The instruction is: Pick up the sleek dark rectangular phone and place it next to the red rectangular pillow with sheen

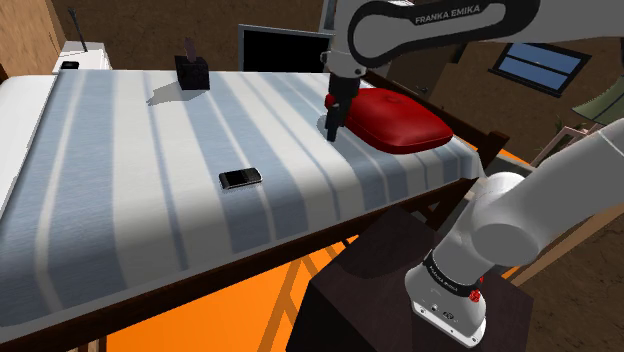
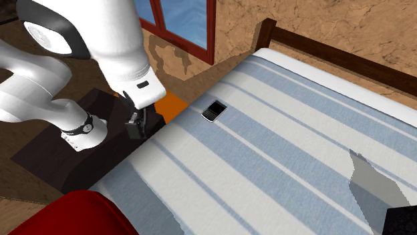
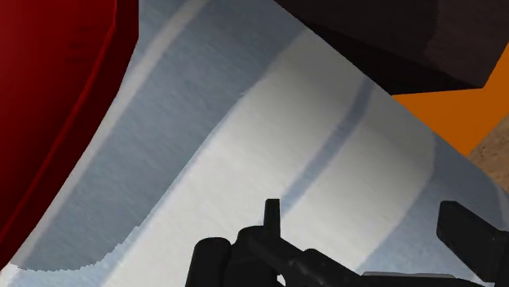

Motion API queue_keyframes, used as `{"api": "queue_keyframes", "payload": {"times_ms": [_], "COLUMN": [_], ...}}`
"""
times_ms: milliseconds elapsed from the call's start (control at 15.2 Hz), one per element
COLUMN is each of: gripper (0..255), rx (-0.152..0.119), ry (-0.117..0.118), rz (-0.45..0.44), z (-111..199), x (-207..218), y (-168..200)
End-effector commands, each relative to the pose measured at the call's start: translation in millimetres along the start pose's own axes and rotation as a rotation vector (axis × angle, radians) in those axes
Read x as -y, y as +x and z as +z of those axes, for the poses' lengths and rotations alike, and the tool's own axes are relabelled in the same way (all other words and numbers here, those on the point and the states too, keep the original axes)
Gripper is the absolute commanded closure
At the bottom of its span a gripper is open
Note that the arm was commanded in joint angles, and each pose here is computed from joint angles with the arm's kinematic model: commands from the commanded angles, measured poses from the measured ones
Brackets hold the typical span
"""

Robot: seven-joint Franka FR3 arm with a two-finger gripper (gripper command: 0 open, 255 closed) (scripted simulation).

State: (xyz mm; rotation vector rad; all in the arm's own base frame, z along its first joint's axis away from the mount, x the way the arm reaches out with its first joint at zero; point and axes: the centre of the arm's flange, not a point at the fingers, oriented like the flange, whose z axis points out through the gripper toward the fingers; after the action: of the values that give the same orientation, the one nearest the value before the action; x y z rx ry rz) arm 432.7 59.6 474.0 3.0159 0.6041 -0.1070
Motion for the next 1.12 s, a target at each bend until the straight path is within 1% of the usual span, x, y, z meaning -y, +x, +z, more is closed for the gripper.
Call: {"api": "queue_keyframes", "payload": {"times_ms": [0,528,1056], "gripper": [0,0,0], "rx": [-0.012,-0.054,-0.097], "ry": [0.004,0.019,0.035], "rz": [-0.072,-0.351,-0.629], "z": [11,47,80], "x": [8,56,124], "y": [21,100,164]}}
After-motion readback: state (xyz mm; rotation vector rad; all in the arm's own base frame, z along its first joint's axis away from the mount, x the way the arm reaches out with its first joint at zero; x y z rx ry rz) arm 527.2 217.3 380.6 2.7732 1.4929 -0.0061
